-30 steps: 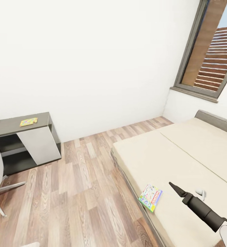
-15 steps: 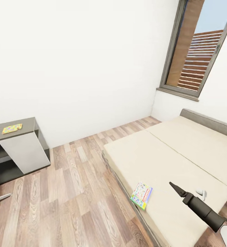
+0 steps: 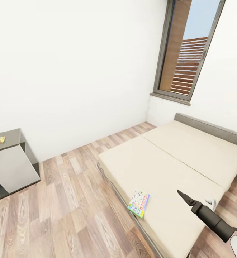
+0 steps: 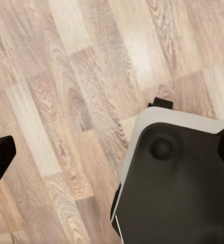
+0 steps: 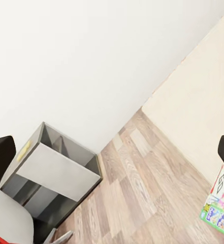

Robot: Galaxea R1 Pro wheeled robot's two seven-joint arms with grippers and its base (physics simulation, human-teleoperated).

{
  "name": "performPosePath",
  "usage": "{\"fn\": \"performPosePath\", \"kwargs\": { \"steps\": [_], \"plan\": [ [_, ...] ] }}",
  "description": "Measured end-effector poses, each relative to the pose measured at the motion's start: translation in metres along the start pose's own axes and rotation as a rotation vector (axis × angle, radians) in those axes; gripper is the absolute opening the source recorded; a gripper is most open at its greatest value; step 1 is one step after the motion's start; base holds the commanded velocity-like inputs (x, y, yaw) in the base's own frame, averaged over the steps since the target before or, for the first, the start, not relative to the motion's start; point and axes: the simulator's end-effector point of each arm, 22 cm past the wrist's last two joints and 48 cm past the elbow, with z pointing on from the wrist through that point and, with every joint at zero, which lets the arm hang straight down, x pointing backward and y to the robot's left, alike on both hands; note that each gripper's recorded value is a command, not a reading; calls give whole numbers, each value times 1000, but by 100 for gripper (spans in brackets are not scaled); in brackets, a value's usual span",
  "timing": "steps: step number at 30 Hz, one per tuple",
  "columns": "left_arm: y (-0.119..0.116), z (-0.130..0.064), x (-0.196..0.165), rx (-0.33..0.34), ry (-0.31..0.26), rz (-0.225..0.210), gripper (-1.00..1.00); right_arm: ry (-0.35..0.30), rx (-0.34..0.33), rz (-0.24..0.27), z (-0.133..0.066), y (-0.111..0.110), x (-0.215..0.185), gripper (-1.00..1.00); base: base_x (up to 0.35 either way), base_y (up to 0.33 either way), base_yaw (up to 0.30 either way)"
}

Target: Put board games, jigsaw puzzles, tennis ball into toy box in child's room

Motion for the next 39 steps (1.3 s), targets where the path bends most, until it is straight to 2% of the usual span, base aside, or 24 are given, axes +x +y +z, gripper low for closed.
{"fn": "performPosePath", "kwargs": {
  "steps": [25, 39],
  "plan": [
    [-2, -3, -10, 6, -27, -6, 100, -18, -16, -14, -1, 10, -8, 100, 0, 0, -205],
    [-2, -3, -14, 8, -36, -9, 100, -24, -23, -19, -2, 14, -11, 100, 0, 0, -107]
  ]
}}
